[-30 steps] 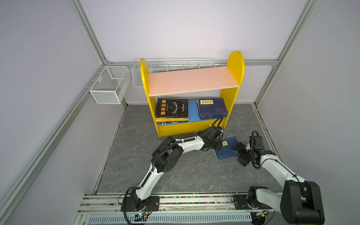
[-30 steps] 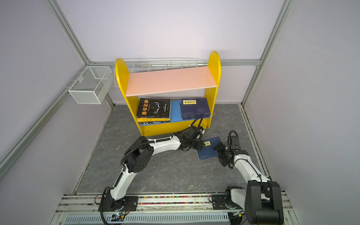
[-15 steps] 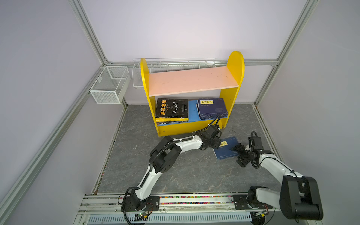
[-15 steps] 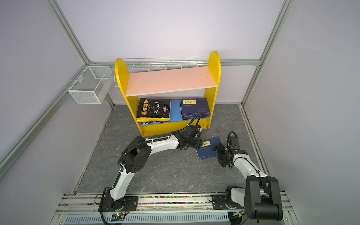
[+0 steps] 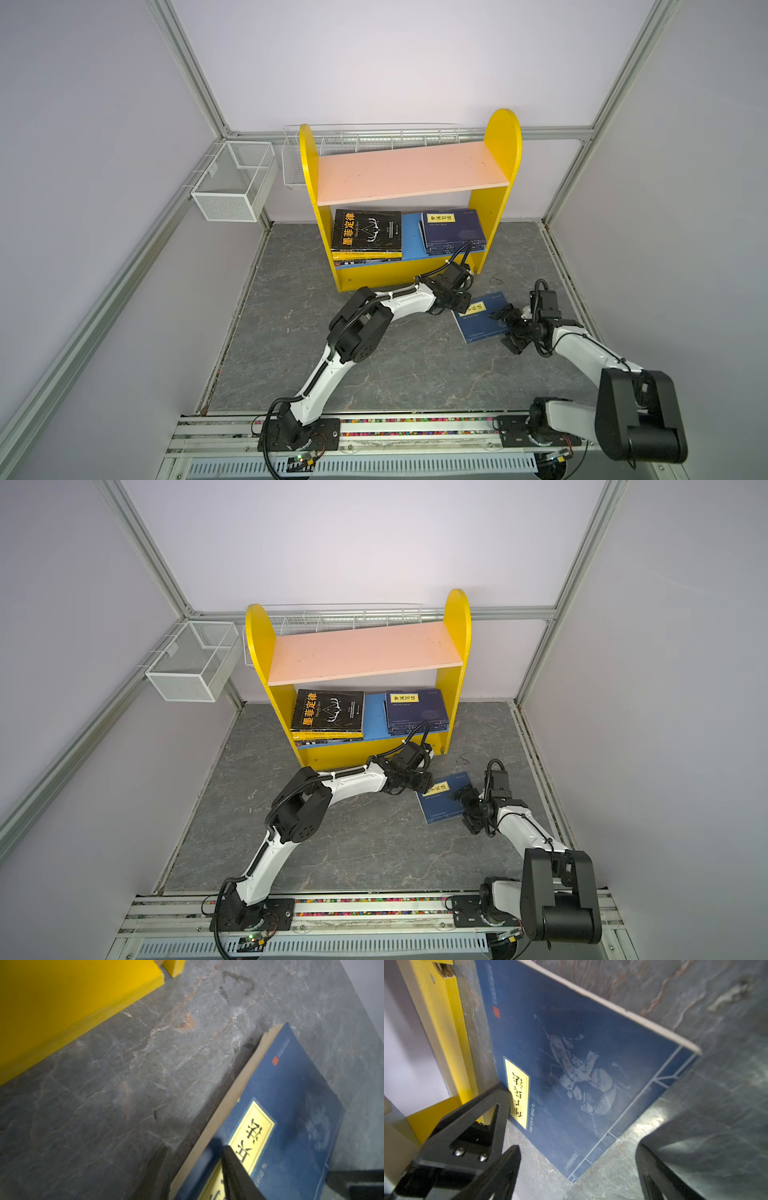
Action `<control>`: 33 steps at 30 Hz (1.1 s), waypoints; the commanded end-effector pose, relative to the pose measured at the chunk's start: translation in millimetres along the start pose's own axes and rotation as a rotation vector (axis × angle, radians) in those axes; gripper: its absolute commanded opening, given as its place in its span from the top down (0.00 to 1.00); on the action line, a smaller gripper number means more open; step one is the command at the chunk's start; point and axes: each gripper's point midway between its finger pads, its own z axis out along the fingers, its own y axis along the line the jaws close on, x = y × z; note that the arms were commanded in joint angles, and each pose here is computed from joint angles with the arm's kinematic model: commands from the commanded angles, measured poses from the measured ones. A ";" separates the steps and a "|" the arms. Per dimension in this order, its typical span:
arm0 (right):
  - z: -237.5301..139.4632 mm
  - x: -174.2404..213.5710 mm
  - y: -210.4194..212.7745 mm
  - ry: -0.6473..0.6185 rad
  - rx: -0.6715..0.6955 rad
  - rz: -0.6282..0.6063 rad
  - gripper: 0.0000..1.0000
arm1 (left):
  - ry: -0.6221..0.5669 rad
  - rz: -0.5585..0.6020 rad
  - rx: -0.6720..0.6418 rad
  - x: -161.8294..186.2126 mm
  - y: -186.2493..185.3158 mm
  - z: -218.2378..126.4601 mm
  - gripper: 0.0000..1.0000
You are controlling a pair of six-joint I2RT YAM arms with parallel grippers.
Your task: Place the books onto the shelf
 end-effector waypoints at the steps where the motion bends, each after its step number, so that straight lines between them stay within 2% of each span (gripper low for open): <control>1: 12.7 7.9 -20.8 0.042 0.048 0.033 0.10 | 0.128 -0.005 0.035 45.8 -4.9 8.8 0.65; 6: 7.7 -1.7 26.9 0.026 -0.154 -0.019 0.10 | 0.157 -0.021 0.048 63.7 -6.8 10.0 0.69; 12: -19.1 -8.9 87.9 -0.008 -0.395 -0.109 0.09 | 0.168 -0.025 0.078 69.5 -12.4 11.6 0.69; 18: -28.3 -7.2 98.4 -0.025 -0.416 -0.154 0.09 | 0.169 -0.025 0.090 70.1 -14.7 12.3 0.69; 21: -23.0 -7.7 88.0 -0.034 -0.373 -0.157 0.01 | 0.162 -0.020 0.095 68.8 -15.4 10.9 0.70; 22: -21.3 -7.9 84.8 -0.038 -0.362 -0.161 0.06 | 0.156 -0.019 0.098 67.3 -16.0 9.9 0.70; 25: -13.0 -9.5 67.5 -0.051 -0.293 -0.159 0.41 | 0.141 -0.010 0.104 64.3 -18.1 5.9 0.70; 27: -8.8 -10.5 57.4 -0.057 -0.250 -0.155 0.67 | 0.122 0.001 0.108 57.1 -19.6 -0.6 0.70; 28: -7.6 -10.2 54.6 -0.058 -0.242 -0.156 0.76 | 0.110 0.004 0.109 52.4 -20.0 -4.7 0.70; 30: -9.0 -10.2 53.2 -0.066 -0.238 -0.162 0.88 | 0.059 -0.011 0.113 34.9 -19.5 -19.8 0.70; 32: -15.9 -10.0 57.8 -0.080 -0.249 -0.183 0.91 | -0.018 -0.054 0.147 11.1 -20.0 -42.9 0.69; 33: -21.6 -9.9 61.2 -0.089 -0.256 -0.197 0.93 | -0.069 -0.083 0.168 -2.3 -20.4 -58.8 0.65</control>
